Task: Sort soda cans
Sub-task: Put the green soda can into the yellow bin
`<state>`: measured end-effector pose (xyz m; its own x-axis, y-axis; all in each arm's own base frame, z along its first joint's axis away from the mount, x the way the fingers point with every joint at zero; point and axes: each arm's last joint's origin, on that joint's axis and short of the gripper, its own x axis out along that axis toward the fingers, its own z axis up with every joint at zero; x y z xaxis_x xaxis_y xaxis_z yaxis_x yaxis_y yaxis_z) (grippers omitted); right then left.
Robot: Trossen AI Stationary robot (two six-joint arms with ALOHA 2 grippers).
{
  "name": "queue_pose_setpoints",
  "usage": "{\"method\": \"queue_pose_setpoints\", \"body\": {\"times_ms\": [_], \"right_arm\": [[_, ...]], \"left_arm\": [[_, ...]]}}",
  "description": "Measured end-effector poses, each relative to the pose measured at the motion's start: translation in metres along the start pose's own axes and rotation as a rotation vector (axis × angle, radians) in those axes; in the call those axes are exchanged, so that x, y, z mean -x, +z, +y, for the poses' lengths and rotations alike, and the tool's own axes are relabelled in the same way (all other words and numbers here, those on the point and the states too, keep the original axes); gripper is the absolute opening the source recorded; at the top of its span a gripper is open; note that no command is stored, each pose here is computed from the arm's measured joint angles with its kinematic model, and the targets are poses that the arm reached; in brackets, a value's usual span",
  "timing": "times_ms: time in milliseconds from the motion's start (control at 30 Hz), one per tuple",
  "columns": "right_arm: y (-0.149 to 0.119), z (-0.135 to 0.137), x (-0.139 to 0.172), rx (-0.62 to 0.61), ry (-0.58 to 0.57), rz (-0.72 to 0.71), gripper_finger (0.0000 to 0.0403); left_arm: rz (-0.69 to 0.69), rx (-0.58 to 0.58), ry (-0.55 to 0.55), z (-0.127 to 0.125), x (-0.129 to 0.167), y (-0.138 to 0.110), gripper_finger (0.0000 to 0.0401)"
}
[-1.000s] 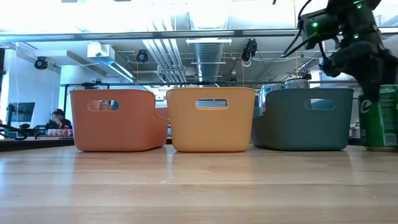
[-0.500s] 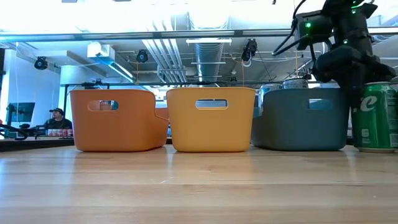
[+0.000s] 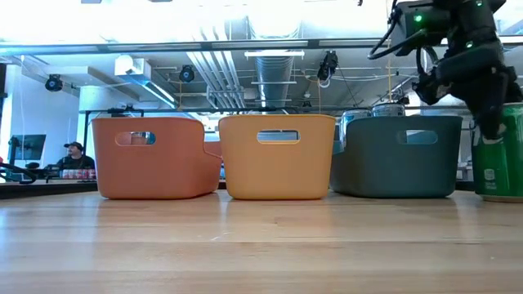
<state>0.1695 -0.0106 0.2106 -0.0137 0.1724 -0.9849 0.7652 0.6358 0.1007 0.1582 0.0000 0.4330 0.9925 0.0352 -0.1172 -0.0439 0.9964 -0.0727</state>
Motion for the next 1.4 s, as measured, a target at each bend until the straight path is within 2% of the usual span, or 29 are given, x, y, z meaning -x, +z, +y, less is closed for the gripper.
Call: {"method": "queue_pose_setpoints", "body": {"times_ms": [233, 533, 733, 1100, 1400], "right_arm": [[-0.005, 0.009, -0.012, 0.013, -0.044, 0.053, 0.0357], [-0.01, 0.018, -0.019, 0.067, -0.076, 0.08, 0.0323], [-0.009, 0.024, -0.018, 0.03, -0.041, 0.035, 0.0314], [-0.004, 0.029, -0.02, -0.011, -0.014, 0.004, 0.0357], [-0.007, 0.035, -0.017, -0.015, -0.009, 0.004, 0.0298]], "left_arm": [[0.008, -0.047, 0.001, 0.0, -0.005, -0.001, 0.0278], [0.019, -0.019, 0.002, 0.0, -0.013, -0.002, 0.0278], [0.007, -0.021, 0.001, 0.0, -0.007, -0.001, 0.0278], [0.0, -0.003, 0.0, 0.0, -0.005, 0.0, 0.0278], [-0.001, -0.009, 0.0, 0.0, -0.005, 0.0, 0.0278]]}}
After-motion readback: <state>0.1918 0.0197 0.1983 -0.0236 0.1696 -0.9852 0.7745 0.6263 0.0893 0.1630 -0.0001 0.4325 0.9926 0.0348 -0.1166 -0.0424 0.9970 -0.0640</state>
